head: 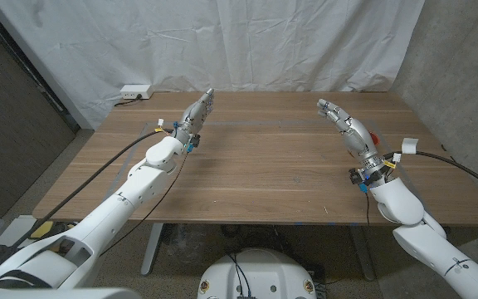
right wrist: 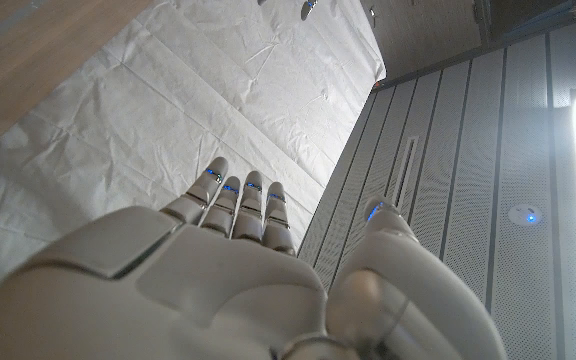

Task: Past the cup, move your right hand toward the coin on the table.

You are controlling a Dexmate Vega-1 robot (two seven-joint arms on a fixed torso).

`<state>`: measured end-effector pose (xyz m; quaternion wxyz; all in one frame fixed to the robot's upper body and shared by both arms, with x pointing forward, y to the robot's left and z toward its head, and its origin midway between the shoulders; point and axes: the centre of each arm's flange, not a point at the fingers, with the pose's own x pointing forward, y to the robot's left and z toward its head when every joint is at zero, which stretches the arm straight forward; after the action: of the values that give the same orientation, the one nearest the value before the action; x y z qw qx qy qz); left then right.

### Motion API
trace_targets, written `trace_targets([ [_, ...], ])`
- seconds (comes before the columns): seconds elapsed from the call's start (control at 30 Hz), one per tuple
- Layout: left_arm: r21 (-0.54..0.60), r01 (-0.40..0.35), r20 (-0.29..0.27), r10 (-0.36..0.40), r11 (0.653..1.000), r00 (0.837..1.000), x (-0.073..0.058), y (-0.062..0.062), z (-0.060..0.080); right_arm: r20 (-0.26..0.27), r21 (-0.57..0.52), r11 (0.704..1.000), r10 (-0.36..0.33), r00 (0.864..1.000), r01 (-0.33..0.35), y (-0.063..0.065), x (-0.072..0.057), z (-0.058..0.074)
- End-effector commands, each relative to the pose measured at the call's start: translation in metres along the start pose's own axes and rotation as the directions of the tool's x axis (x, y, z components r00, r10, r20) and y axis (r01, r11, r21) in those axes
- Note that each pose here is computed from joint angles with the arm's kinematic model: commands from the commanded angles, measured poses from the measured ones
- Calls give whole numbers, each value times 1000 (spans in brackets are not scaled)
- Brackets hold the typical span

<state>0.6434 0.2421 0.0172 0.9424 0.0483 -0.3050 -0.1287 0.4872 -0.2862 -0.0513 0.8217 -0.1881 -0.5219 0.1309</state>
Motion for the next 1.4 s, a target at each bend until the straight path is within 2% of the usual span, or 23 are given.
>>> trace_targets([
  [0.03, -6, -6, -12, 6, 1000, 1000, -1, -3, -5, 22, -66, 998, 15, 1000, -13, 6, -3, 2],
  [0.97, 3, 3, -9, -3, 1000, 1000, 1, -7, -3, 73, -246, 969, 51, 996, -31, 17, -11, 15],
  [1.4, 5, -5, -5, 5, 1000, 1000, -7, -7, 1, 84, -299, 953, 81, 993, -52, 21, -7, 20],
])
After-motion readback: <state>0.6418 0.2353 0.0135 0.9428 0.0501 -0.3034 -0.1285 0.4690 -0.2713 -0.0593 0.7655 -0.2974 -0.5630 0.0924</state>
